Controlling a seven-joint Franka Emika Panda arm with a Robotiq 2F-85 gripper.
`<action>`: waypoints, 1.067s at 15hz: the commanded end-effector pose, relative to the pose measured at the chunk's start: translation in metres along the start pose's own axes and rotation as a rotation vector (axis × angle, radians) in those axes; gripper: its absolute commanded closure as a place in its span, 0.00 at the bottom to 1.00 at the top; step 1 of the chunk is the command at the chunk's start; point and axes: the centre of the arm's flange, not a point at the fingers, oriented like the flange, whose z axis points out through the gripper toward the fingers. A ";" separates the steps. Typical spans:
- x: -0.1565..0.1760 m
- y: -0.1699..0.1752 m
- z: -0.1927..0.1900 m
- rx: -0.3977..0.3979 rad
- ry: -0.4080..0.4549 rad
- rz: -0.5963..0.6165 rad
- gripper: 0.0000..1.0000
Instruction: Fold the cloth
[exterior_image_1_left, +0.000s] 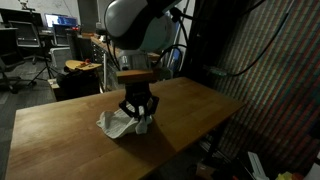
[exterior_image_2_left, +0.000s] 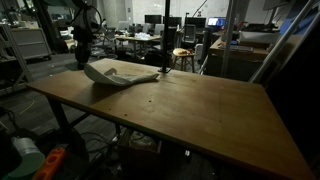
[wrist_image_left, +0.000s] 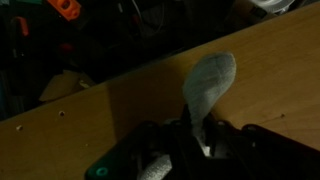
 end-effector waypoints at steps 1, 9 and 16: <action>0.024 -0.013 -0.038 0.011 -0.006 0.098 0.97; 0.093 -0.010 -0.087 0.052 0.002 0.268 0.97; 0.160 0.008 -0.106 0.089 0.029 0.358 0.97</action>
